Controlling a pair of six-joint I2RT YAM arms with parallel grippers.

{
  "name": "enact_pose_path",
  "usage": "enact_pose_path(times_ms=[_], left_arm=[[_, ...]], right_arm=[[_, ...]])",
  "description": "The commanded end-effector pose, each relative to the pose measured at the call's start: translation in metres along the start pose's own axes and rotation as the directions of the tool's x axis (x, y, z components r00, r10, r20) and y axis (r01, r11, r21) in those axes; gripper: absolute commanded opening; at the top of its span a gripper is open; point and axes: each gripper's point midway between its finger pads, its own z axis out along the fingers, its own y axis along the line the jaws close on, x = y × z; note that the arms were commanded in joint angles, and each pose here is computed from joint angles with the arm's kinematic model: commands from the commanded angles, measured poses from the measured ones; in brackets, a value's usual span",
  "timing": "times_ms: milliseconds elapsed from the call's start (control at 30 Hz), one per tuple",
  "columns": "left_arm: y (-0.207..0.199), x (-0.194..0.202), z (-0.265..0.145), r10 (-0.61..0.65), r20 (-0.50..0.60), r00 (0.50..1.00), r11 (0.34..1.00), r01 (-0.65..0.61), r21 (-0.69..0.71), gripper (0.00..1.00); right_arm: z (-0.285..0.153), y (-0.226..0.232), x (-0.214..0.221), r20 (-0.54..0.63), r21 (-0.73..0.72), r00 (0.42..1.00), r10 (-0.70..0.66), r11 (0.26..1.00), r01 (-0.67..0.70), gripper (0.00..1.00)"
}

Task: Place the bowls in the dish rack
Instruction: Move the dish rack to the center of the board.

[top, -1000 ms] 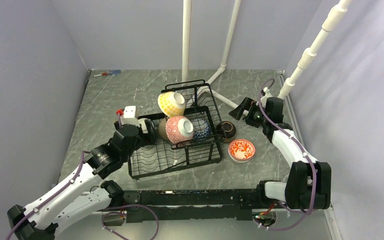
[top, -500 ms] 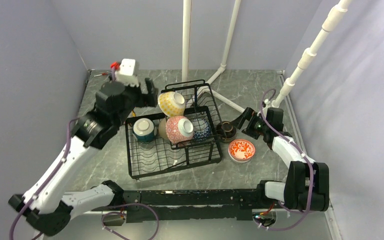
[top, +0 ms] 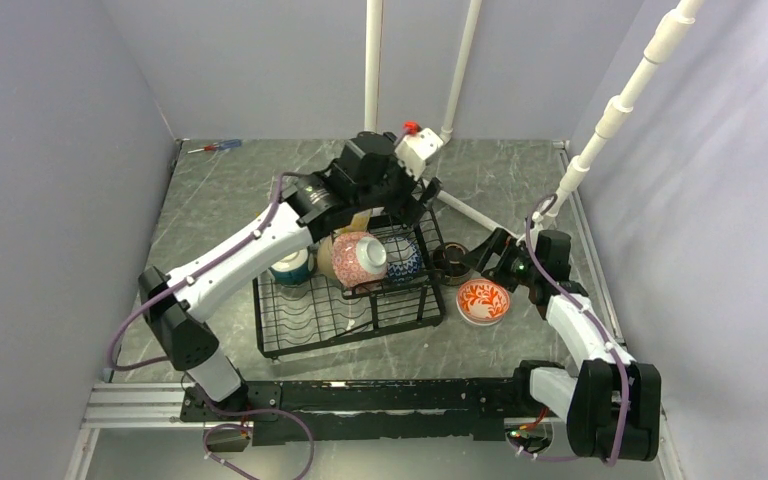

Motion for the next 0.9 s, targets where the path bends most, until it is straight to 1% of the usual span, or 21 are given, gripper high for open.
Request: enact_pose_path(times_ms=[0,133,267,367,500,533,667,800,867], left_arm=[[-0.031,-0.039,0.0,0.091,0.127,0.988,0.987,-0.107,0.12,0.94],[-0.059,-0.044,0.016,0.111,0.173,0.979,0.966,-0.147,0.213,0.94],[-0.076,-0.047,0.037,0.103,0.152,0.983,0.956,-0.14,0.258,0.93],[-0.083,-0.04,0.057,0.099,0.101,0.99,0.957,-0.122,0.262,0.92],[-0.089,-0.032,0.079,0.073,0.058,0.996,0.961,-0.086,0.262,0.91],[-0.091,-0.026,0.086,0.063,0.04,0.997,0.962,-0.071,0.262,0.89],[-0.092,-0.006,0.101,0.037,-0.033,0.999,0.974,-0.028,0.223,0.84],[-0.088,0.022,0.108,0.034,-0.119,0.992,0.982,-0.011,0.19,0.77],[-0.085,0.038,0.109,0.04,-0.166,0.985,0.986,-0.012,0.168,0.73]], right_arm=[[-0.007,0.004,0.009,-0.006,-0.023,1.0,0.024,0.999,-0.024,0.95],[-0.009,0.002,0.004,0.02,0.001,1.0,0.004,1.0,-0.004,0.95],[-0.007,0.0,-0.016,0.076,0.033,0.996,-0.04,0.999,0.038,0.95],[-0.002,0.004,-0.031,0.098,0.031,0.993,-0.067,0.997,0.064,0.95],[0.01,0.009,-0.043,0.077,0.003,0.993,-0.085,0.996,0.085,0.95],[0.013,0.013,-0.048,0.085,-0.014,0.992,-0.095,0.995,0.096,0.95],[0.024,0.02,-0.048,0.048,-0.083,0.995,-0.083,0.993,0.087,0.92],[0.032,0.019,-0.047,0.026,-0.106,0.996,-0.086,0.99,0.089,0.91],[0.035,0.019,-0.046,0.006,-0.116,0.996,-0.091,0.989,0.091,0.88]])
